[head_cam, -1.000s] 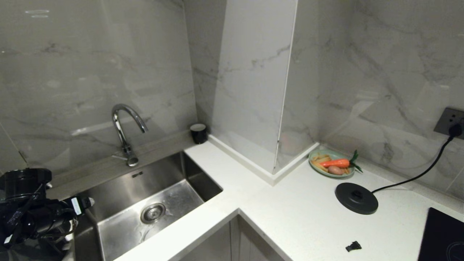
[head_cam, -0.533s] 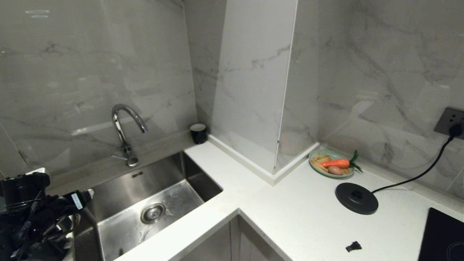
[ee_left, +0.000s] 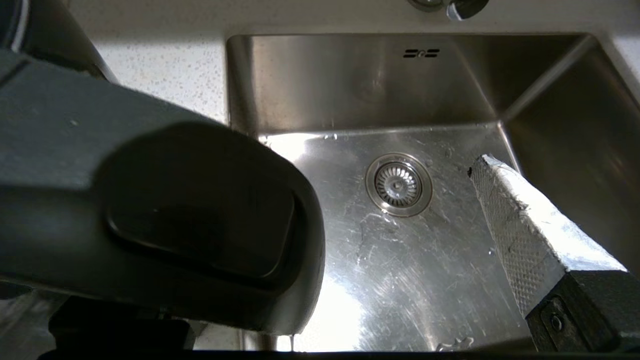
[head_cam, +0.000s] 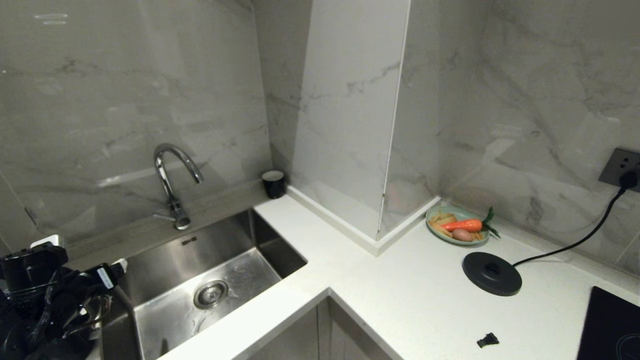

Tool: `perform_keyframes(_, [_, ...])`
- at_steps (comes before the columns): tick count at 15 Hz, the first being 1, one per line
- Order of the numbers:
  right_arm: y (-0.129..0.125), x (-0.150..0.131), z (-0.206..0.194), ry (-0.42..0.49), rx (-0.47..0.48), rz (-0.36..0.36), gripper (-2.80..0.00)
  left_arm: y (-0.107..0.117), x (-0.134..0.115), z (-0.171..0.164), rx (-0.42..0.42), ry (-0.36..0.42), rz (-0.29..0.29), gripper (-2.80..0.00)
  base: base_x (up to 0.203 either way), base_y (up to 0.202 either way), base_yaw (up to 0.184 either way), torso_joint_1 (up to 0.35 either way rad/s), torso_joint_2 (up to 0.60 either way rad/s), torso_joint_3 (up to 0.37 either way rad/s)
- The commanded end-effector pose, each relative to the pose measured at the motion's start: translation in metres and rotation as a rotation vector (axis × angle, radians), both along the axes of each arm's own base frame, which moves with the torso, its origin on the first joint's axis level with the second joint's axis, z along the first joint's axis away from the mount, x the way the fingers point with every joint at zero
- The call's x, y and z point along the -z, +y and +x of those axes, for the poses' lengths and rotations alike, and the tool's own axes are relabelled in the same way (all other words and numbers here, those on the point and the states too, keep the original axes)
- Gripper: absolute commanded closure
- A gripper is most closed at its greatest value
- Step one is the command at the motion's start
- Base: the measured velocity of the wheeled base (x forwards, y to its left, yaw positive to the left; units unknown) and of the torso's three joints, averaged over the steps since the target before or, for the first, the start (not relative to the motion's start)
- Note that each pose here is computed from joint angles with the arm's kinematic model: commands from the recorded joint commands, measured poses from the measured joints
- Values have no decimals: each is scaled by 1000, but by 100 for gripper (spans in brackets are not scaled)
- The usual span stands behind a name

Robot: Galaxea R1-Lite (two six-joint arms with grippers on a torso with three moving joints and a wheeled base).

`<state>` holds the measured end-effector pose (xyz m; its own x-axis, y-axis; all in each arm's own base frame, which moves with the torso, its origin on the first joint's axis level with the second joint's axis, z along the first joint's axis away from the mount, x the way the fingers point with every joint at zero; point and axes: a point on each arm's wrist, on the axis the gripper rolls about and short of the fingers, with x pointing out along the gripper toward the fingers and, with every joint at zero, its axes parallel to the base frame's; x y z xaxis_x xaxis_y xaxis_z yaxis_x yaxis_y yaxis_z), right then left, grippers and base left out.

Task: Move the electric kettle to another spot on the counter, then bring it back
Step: Grab the kettle

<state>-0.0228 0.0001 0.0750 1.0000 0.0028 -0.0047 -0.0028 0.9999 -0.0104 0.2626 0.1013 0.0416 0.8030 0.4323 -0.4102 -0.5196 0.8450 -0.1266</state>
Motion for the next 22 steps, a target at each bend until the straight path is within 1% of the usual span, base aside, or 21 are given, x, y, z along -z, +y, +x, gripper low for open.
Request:
perform_keyframes(1, [0,0,0,0,0,0,0,1,1,0,-5,-1,-1,-280,0,0,0,0,0,0])
perform_keyframes(8, [0,0,0,0,0,0,0,1,1,0,-7,-2,-1,-280,0,0,0,0,0,0])
perform_keyframes(13, [0,0,0,0,0,0,0,5,-2,0,-18,-18,3,-280,0,0,0,0,0,0])
perform_keyframes(14, [0,0,0,0,0,0,0,5,-2,0,-18,-17,4,-5,0,0,0,0,0,0])
perform_keyframes(15, [0,0,0,0,0,0,0,5,-2,0,-17,-15,3,0,0,0,0,0,0,0])
perform_keyframes(22, [0,0,0,0,0,0,0,5,-2,0,-20,-16,6,0,0,0,0,0,0,0])
